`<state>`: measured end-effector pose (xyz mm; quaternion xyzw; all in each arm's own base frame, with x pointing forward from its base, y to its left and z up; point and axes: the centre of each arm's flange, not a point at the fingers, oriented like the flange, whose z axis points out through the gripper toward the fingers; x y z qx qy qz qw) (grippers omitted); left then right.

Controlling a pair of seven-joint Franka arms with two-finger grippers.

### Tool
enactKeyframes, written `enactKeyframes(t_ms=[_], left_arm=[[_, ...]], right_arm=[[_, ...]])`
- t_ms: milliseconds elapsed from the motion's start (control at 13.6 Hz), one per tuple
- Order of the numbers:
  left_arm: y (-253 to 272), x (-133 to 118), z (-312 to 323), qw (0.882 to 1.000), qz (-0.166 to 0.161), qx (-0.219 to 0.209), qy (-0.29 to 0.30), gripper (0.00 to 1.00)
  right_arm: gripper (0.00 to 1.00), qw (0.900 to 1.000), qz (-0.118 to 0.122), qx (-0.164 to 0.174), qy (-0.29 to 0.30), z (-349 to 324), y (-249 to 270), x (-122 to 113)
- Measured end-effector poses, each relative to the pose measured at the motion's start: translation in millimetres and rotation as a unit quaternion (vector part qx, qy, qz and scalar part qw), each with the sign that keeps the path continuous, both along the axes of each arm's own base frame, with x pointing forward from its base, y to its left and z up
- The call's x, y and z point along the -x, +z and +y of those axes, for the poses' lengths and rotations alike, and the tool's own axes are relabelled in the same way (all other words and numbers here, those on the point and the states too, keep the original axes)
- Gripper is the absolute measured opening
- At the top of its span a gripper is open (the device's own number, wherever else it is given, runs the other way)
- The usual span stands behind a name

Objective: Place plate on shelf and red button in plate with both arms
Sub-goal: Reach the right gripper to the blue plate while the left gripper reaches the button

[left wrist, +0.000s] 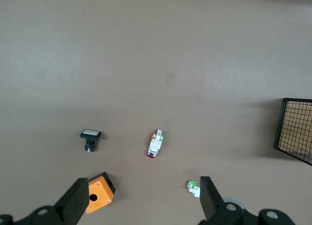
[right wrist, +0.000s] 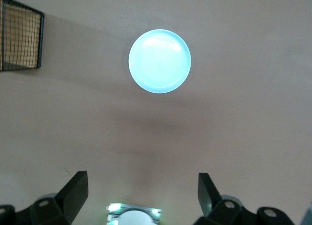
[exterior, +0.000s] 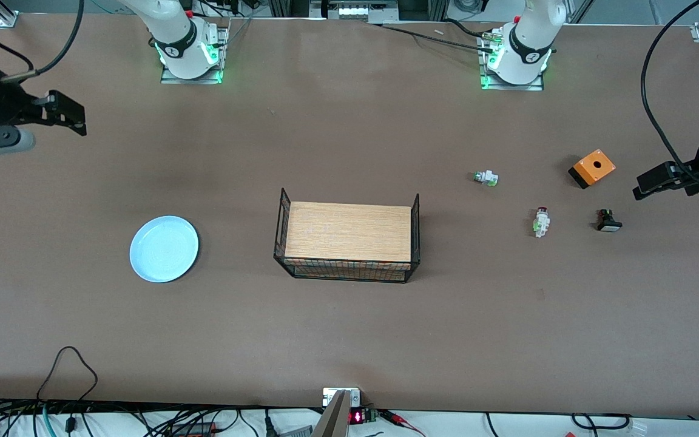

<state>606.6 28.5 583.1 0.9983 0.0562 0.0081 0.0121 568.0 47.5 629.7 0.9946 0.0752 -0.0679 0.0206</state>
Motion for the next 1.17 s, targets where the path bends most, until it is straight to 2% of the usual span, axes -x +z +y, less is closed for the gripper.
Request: enactKeyframes(t_ms=[293,513,659,953,1172], left_arm=[[0.1,0.1,0.1,1.000,0.000,0.000,0.000,1.00],[0.1,0.1,-0.1,1.000,0.000,0.000,0.000,1.00],[-0.3,0.2,0.4,1.000,0.001,0.000,0.000,1.00],[-1.6,0.1,2.7,1.000,0.002,0.000,0.002,1.00],[-6.8,-1.9,3.0,1.000,0.006,0.001,0.002,1.00]], right_arm=[[1.00,1.000,0.004,-0.006,-0.019,-7.6,-13.6,-10.1],[1.00,1.000,-0.016,-0.010,-0.025,-8.6,-15.6,-18.9],[1.00,0.999,-0.022,-0.014,-0.037,-19.9,-33.2,-33.8],[1.00,0.998,-0.002,-0.007,-0.056,-40.4,-114.9,-76.8],[1.00,0.998,0.020,-0.002,-0.065,-51.1,-169.1,-95.5]])
